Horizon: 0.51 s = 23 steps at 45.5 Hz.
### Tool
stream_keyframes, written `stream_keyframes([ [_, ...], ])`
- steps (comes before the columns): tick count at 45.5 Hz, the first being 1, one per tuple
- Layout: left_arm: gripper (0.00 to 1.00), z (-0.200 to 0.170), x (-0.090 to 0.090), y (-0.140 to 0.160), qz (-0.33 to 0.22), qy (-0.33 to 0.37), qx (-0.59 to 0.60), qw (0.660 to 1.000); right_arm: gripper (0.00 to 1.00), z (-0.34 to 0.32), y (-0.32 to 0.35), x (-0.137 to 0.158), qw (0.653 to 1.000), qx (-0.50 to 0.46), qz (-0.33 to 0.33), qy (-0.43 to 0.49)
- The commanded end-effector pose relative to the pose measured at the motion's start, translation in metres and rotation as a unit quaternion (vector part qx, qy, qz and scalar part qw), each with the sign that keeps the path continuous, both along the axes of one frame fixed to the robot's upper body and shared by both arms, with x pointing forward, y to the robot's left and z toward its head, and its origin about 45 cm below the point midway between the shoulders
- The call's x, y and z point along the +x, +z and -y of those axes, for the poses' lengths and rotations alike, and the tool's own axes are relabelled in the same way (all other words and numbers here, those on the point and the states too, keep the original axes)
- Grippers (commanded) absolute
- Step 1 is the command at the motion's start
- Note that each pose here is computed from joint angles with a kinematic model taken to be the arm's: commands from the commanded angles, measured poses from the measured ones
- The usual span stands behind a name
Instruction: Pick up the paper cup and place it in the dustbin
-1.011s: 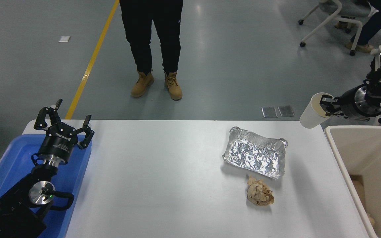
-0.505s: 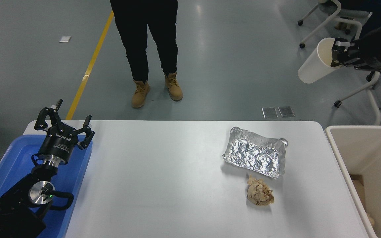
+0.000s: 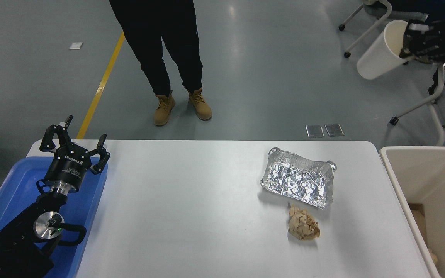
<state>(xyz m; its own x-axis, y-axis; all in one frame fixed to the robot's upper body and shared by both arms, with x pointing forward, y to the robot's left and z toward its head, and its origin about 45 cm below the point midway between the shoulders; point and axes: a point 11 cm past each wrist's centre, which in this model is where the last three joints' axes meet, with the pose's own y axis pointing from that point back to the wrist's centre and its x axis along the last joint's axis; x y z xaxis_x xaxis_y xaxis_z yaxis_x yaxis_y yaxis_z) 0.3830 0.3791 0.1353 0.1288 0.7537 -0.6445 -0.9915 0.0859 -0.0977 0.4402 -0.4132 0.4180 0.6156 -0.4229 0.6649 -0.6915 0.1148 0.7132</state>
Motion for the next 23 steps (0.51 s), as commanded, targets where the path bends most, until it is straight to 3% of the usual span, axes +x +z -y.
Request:
stream_keyframes([
  [1, 0.98, 0.0, 0.0, 0.0, 0.0, 0.0, 0.0, 1.0, 0.0, 0.087, -0.041, 0.008, 0.993, -0.051, 0.03, -0.104],
  [12, 0.98, 0.001, 0.0, 0.0, 0.0, -0.001, 0.0, 1.0, 0.0, 0.165, -0.091, -0.01, 0.968, -0.058, 0.083, -0.229],
  [23, 0.98, 0.001, 0.0, 0.0, 0.0, -0.001, 0.0, 1.0, 0.0, 0.188, -0.173, -0.046, 0.947, -0.057, 0.098, -0.299],
])
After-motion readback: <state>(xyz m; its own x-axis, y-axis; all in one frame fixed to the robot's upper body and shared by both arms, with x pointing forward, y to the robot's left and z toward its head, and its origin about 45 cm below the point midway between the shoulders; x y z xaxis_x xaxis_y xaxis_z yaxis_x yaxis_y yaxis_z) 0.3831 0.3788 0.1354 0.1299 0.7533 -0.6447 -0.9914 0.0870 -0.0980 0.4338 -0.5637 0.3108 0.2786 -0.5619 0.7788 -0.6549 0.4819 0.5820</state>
